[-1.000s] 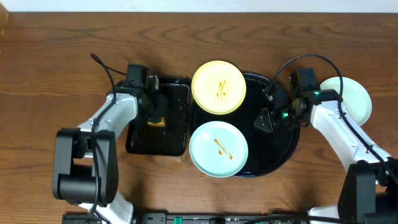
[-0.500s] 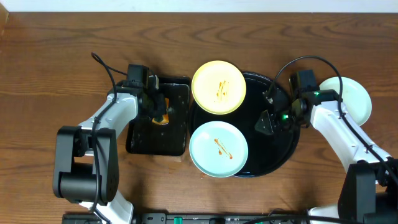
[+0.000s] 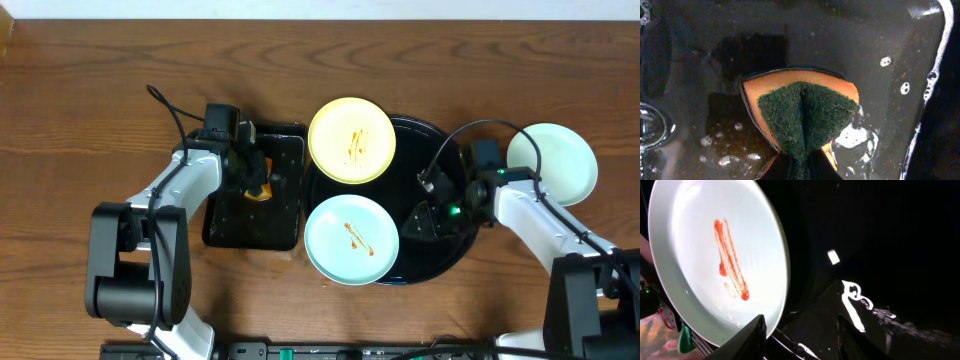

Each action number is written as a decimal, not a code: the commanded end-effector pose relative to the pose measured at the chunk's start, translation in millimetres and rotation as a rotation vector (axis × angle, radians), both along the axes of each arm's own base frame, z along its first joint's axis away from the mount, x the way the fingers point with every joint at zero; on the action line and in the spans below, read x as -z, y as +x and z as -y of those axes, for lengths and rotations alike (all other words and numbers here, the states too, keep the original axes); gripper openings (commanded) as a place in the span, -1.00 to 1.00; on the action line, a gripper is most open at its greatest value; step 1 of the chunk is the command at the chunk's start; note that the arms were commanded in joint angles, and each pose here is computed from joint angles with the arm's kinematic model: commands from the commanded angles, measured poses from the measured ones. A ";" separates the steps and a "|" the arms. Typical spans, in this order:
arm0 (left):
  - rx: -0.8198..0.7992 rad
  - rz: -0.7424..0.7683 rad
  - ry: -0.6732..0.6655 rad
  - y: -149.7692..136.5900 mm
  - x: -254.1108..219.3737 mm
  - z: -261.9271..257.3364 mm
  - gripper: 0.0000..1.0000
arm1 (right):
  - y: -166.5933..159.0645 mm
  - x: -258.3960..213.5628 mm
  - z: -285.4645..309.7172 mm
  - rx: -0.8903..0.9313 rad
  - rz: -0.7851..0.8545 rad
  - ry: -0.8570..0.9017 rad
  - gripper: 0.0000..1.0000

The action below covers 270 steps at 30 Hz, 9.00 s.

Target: Clean dirty plates on tray and stack at the side

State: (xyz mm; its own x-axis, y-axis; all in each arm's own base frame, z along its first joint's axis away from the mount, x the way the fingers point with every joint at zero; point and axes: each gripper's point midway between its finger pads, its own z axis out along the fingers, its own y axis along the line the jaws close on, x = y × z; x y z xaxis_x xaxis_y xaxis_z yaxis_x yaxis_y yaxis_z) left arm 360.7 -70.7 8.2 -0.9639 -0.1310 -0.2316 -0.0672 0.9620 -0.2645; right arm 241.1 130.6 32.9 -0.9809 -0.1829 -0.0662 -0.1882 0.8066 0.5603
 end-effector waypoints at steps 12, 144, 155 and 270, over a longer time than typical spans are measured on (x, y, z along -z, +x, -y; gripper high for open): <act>-0.015 -0.022 -0.001 -1.8 4.3 0.1 -0.85 | -13.6 14.4 -32.7 -0.002 -0.029 -0.031 -0.21; 0.214 -0.082 -0.501 -73.1 -71.8 318.5 -0.85 | 53.6 8.5 56.5 0.318 0.157 -0.303 -0.98; 0.181 -0.275 -0.569 -91.7 -28.9 338.0 -0.85 | 52.0 8.9 56.7 0.318 0.150 -0.304 -0.98; 0.002 0.142 -0.007 3.8 -102.3 111.9 -0.84 | 35.3 19.1 66.5 0.323 0.094 -0.364 -0.97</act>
State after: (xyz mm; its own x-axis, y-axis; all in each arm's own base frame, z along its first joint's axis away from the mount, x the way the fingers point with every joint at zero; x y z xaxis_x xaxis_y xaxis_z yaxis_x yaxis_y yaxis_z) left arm 353.5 -210.9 114.7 -0.9338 -0.1059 -0.3417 0.0210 0.9372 -0.3480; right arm 279.9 67.9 18.7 -0.9834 0.0916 -0.1566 0.0501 0.9667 0.2509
